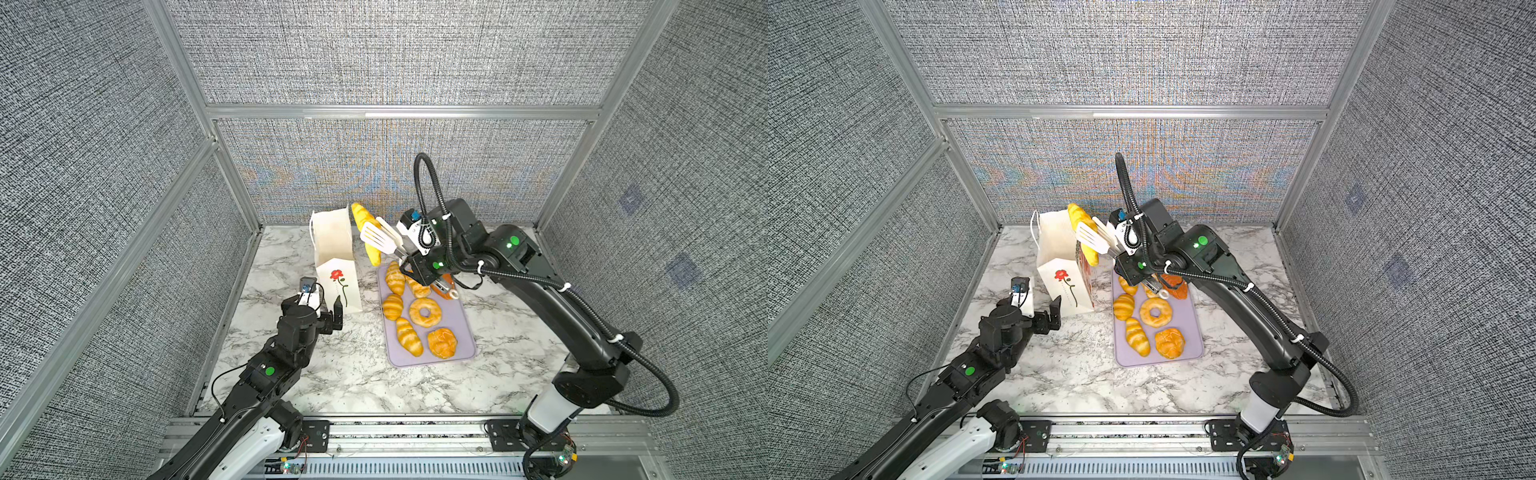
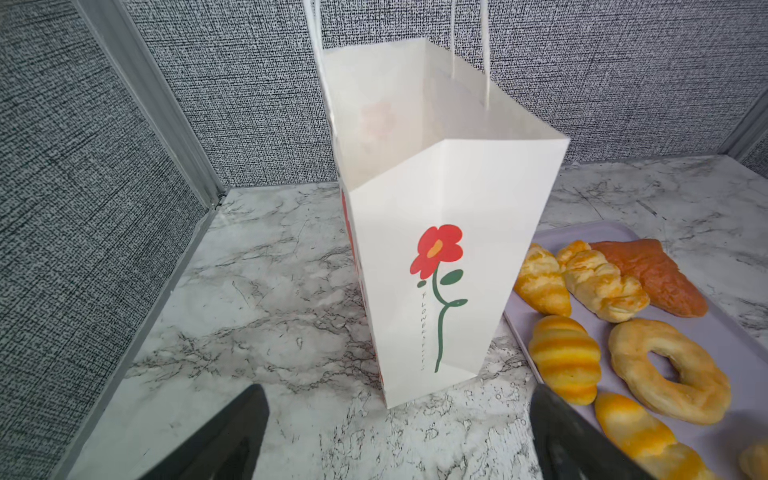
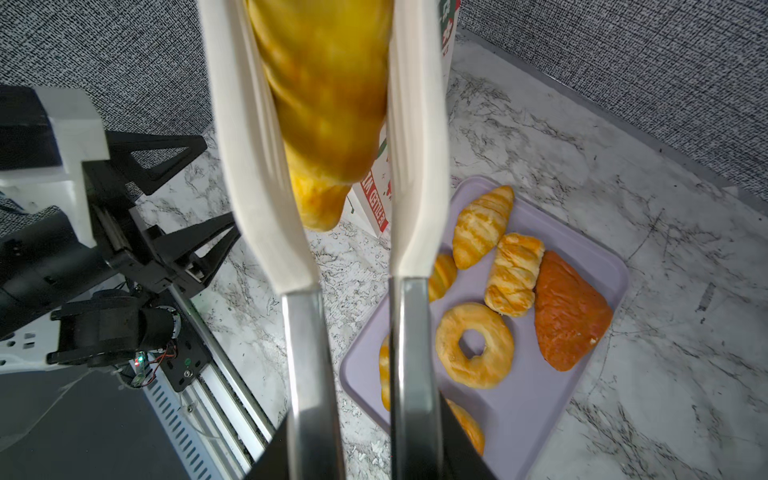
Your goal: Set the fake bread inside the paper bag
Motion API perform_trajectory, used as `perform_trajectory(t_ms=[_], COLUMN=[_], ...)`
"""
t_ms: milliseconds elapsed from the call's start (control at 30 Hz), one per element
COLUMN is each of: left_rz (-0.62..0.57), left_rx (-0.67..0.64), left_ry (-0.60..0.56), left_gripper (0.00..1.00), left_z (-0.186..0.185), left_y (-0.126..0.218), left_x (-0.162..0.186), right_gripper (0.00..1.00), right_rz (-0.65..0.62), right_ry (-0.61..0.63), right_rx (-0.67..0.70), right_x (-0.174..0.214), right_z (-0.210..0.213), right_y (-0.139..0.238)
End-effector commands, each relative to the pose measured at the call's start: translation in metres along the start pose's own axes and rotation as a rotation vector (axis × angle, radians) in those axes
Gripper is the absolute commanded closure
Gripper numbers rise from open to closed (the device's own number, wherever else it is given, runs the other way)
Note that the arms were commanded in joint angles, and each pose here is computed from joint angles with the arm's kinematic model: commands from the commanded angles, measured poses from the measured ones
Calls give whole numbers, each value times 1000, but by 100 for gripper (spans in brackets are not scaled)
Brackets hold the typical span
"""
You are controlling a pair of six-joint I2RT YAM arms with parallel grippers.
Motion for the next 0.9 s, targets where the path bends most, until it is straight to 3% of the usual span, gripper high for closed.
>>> perform_trajectory(t_ms=[0, 267, 333, 767, 867], left_rz=[-44, -77, -79, -104, -95], left_rx=[22, 27, 83, 235, 191], left_ry=[-16, 5, -19, -38, -4], left_gripper=[1, 1, 1, 1, 1], left_z=[-2, -1, -11, -36, -29], left_y=[-5, -12, -19, -24, -24], left_x=[-8, -11, -12, -13, -12], right_gripper=[66, 66, 65, 65, 65], right_rz=[-69, -115, -117, -114, -120], right_ry=[11, 6, -1, -17, -24], right_rx=[-85, -167, -205, -136, -132], right_x=[-19, -34, -38, -47, -49], right_z=[16, 36, 43, 30, 29], right_y=[1, -5, -18, -45, -47])
Point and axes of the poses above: each gripper's point midway between its finger pads, its own y axis back along the fingers, its own z axis along the line the jaws close on, x = y × z, the point moved 3 cm from there along y, back along the fingers, and after that the axes turned 11 degrees about -y, right-handed, at the moved point
